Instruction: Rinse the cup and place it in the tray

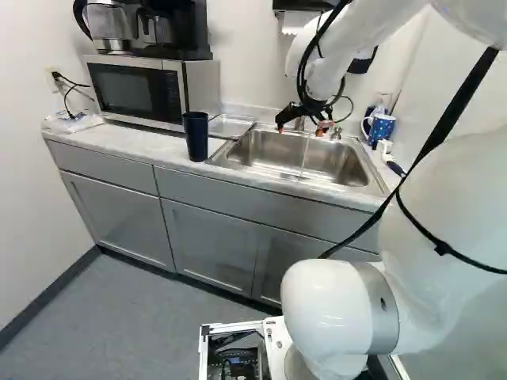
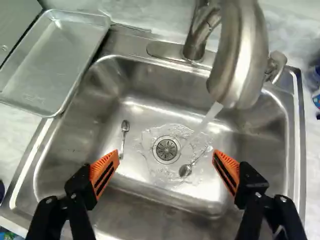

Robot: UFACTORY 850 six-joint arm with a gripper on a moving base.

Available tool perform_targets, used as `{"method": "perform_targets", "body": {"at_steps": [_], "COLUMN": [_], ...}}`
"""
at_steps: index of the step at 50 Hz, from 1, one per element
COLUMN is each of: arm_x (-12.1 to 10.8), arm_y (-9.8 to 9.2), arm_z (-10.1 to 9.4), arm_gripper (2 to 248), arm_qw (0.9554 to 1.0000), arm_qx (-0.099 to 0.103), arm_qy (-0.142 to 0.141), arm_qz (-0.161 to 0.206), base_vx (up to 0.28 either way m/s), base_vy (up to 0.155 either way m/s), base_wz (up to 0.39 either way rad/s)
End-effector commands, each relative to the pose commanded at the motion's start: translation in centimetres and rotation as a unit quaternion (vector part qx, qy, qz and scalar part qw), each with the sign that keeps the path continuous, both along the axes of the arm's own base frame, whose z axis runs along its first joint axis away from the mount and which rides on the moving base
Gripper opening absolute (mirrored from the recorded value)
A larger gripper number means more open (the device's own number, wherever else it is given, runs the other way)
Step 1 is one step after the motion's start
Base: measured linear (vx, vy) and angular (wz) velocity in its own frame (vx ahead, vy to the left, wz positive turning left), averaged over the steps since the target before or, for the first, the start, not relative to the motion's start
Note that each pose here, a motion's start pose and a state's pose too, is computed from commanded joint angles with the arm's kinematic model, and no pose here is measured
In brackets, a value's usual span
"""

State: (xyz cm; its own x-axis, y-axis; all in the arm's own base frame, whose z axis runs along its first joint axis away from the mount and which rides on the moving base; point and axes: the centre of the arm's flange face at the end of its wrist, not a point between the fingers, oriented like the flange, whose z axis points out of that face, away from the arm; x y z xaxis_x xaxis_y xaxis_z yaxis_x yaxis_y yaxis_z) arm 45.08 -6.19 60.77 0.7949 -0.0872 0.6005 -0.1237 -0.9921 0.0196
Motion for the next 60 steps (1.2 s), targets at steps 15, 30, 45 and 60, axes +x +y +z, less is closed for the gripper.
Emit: {"method": "perform_targets", "body": {"at_steps": [15, 30, 45, 60], "arm_x": [1.0, 0.7, -0.3, -0.6], "arm_y": [2.5, 4.7, 6.6, 8.3], "arm_z": [0.0, 1.4, 2.8, 2.5], "arm_gripper": [247, 247, 247, 247], "arm_qw": [0.9996, 0.9986, 0.9973, 0.9957], "arm_qx": [0.000, -0.001, -0.001, 0.000], "arm_qy": [0.001, -0.013, -0.009, 0.018], "arm_qz": [0.028, 0.052, 0.073, 0.091], "base_vx": [0.000, 0.000, 0.000, 0.000], "base_vy": [0.000, 0.000, 0.000, 0.000], "base_wz": [0.000, 0.000, 0.000, 0.000]}}
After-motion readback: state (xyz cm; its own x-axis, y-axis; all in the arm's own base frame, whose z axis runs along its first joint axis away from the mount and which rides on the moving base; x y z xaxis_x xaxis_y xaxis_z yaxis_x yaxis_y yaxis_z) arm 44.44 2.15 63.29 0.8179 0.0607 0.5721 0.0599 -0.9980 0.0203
